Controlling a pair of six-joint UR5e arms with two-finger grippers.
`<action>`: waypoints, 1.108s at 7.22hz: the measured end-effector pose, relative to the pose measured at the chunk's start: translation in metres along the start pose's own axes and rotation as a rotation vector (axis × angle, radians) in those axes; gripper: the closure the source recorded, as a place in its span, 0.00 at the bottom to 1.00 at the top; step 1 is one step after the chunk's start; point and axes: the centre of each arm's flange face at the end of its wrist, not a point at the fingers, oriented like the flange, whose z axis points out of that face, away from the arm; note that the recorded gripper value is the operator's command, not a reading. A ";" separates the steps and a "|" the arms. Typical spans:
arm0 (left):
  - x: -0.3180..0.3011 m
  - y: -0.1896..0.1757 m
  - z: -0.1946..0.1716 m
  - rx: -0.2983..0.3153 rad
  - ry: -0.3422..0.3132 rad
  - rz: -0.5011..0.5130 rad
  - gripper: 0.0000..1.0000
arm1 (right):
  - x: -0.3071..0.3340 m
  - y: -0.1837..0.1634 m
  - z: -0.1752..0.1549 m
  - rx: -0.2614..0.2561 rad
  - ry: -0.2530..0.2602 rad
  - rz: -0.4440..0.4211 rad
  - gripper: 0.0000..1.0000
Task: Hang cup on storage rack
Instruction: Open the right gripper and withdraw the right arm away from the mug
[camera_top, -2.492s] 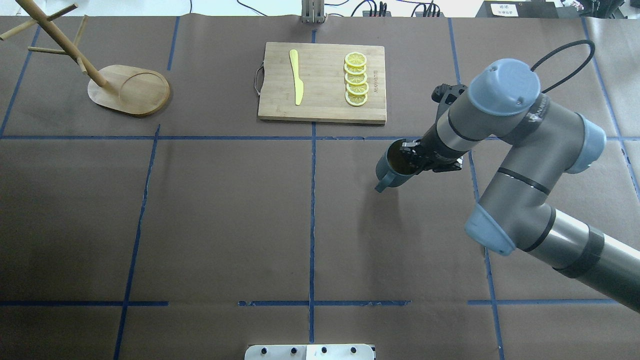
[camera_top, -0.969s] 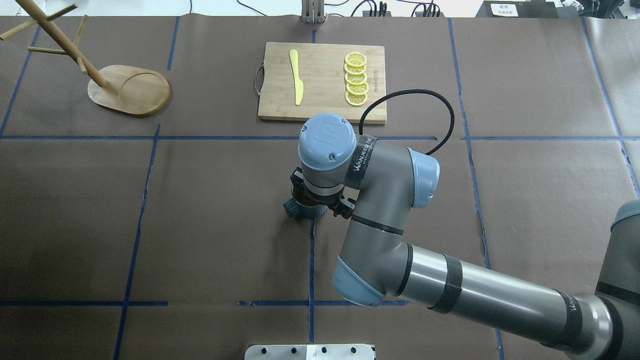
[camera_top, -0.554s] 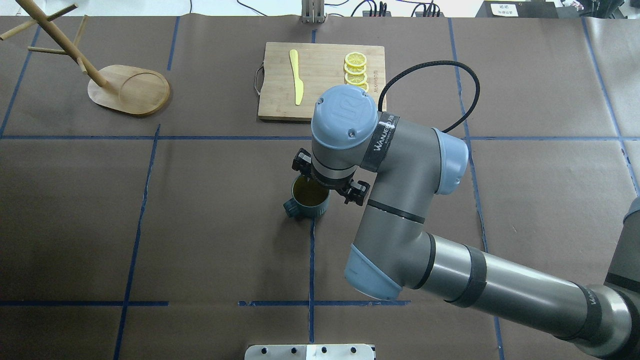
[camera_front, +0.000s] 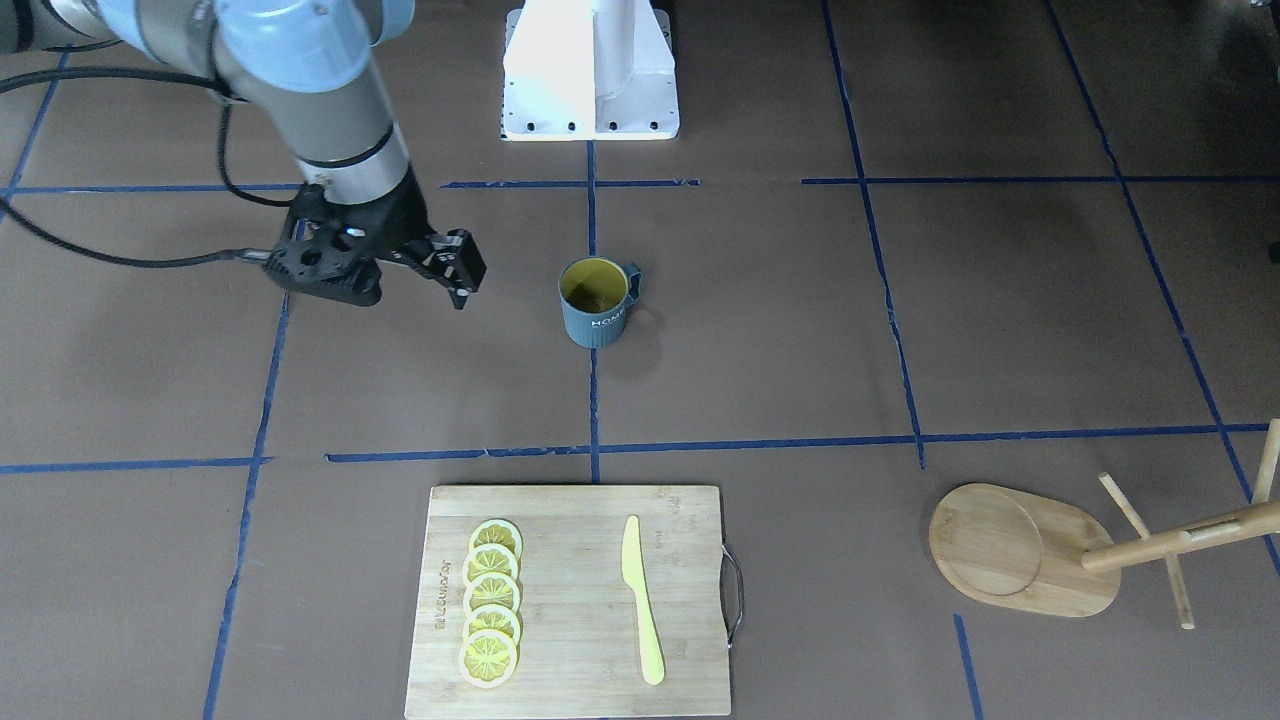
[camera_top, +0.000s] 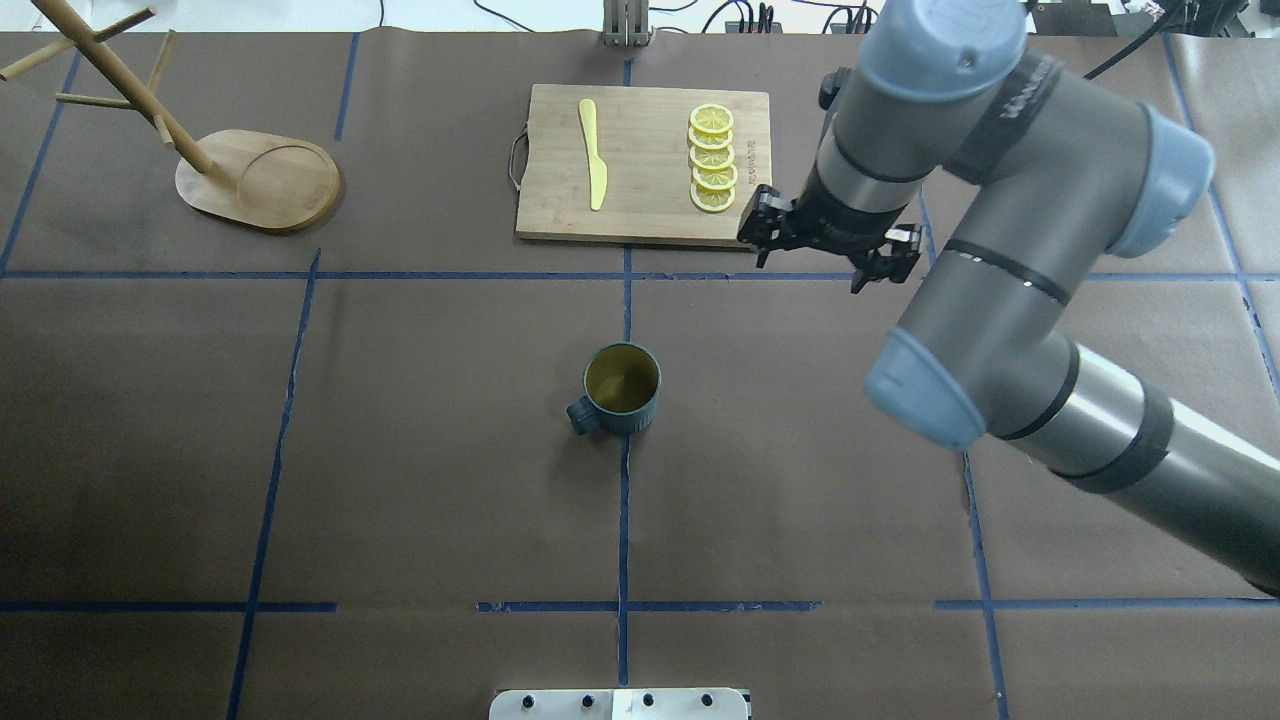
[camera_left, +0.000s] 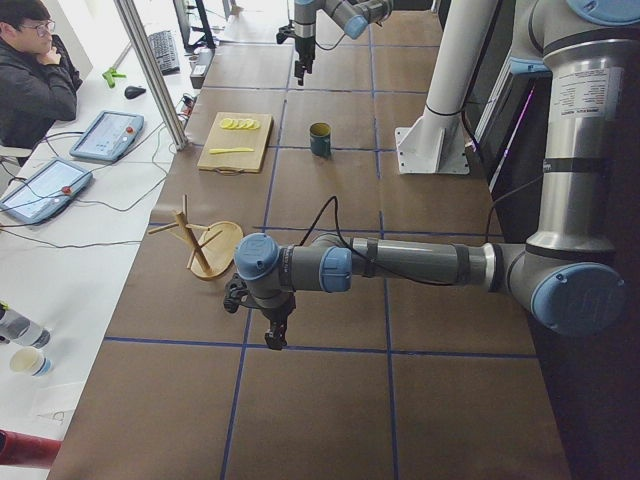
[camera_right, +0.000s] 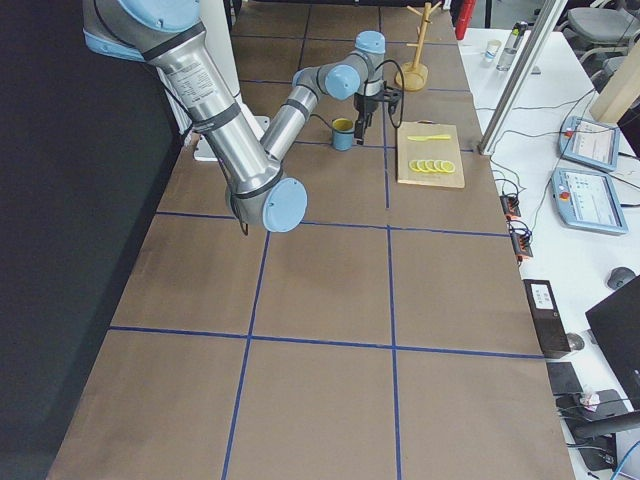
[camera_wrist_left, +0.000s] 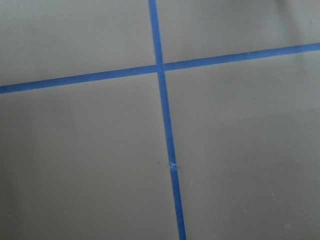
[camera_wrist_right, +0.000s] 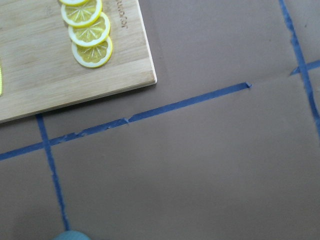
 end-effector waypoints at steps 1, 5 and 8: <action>0.004 -0.002 0.001 0.000 0.000 0.012 0.00 | 0.062 -0.035 -0.004 -0.008 0.020 -0.083 0.00; 0.018 -0.015 -0.006 0.027 -0.001 0.050 0.00 | 0.346 -0.099 -0.024 -0.076 0.058 -0.340 0.00; 0.037 -0.033 -0.023 0.061 -0.004 0.091 0.00 | 0.501 -0.068 -0.022 -0.106 0.072 -0.423 0.00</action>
